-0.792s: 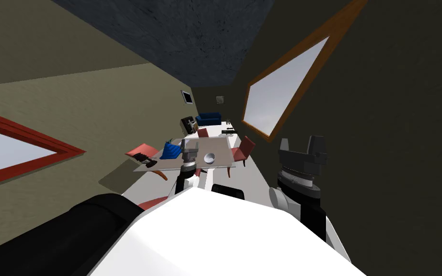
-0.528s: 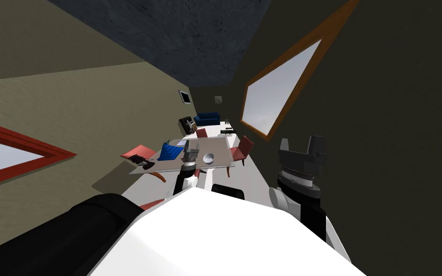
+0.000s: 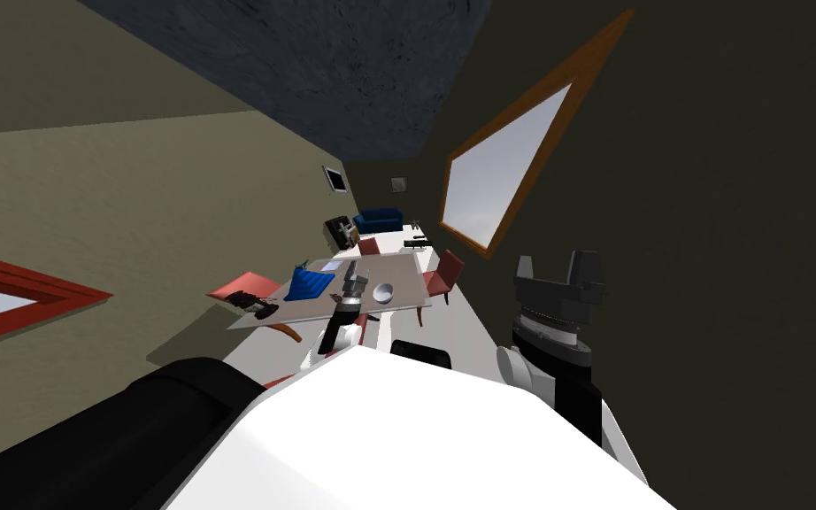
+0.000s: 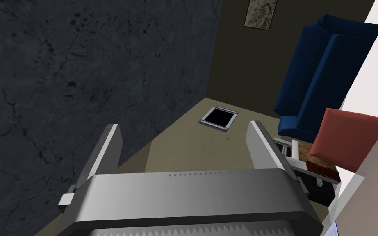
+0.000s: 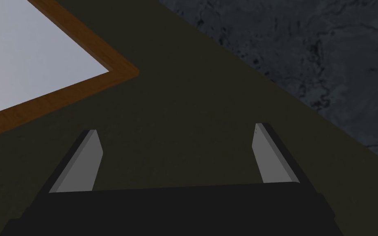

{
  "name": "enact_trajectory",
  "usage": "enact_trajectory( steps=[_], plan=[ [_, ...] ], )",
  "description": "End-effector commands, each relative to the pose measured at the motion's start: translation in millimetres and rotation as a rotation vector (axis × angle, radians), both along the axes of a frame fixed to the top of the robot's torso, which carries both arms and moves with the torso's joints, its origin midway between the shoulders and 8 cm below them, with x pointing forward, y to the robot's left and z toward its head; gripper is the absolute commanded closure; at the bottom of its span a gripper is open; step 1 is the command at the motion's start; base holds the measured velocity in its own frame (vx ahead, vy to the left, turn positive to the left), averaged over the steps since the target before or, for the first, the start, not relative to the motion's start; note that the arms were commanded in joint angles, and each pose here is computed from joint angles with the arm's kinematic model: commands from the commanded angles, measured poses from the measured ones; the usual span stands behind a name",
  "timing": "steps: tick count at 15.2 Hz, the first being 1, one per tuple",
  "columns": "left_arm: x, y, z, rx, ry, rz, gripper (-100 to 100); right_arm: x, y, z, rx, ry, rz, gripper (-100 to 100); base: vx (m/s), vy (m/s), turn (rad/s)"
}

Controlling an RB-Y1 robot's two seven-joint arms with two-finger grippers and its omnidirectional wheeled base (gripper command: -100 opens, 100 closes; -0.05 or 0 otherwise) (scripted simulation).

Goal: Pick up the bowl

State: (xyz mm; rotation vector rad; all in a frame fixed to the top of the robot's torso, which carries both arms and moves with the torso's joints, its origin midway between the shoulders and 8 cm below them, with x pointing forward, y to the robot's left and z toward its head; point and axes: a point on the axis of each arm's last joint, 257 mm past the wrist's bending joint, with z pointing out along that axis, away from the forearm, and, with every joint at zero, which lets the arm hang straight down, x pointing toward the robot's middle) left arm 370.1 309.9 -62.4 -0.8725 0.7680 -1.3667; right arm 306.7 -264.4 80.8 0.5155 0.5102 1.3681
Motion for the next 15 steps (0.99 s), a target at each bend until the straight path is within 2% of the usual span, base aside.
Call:
enact_trajectory(
  steps=[1, 3, 4, 5, 6, 9, 10, 12, 13, 15],
  plan=[
    [8, 10.0, -16, 0.021, 0.063, 0.017, -100, 0, 0, 0, 0.0, 0.0, 0.0, 0, -0.021, 0.006, -0.137],
    [10, 10.9, -22, 0.017, 0.088, 0.019, -100, 0, 0, 0, 0.0, 0.0, 0.0, 0, -0.02, 0.009, -0.084],
    [16, 19.5, -36, 0.032, 0.139, 0.034, -100, 0, 0, 0, 0.0, 0.0, 0.0, 0, -0.019, 0.004, -0.091],
    [17, 20.1, -39, 0.03, 0.153, 0.035, -100, 0, 0, 0, 0.0, 0.0, 0.0, 0, -0.021, 0.005, -0.101],
    [20, 29.2, -51, 0.046, 0.191, 0.051, -100, 0, 0, 0, 0.0, 0.0, 0.0, 0, -0.026, 0.005, -0.185],
    [23, 30.5, -58, 0.042, 0.221, 0.054, -100, 0, 0, 0, 0.0, 0.0, 0.0, 0, -0.02, 0.012, -0.052],
    [26, 41.0, -72, 0.056, 0.269, 0.073, -100, 0, 0, 0, 0.0, 0.0, 0.0, 0, -0.016, 0.002, -0.08],
    [27, 42.1, -78, 0.052, 0.293, 0.075, -100, 0, 0, 0, 0.0, 0.0, 0.0, 0, -0.018, 0.004, -0.096],
    [30, 53.4, -92, 0.064, 0.34, 0.096, -100, 0, 0, 0, 0.0, 0.0, 0.0, 0, -0.021, 0.005, -0.157],
    [30, 54.6, -98, 0.06, 0.366, 0.098, -100, 0, 0, 0, 0.0, 0.0, 0.0, 0, -0.022, 0.009, -0.092]
  ],
)
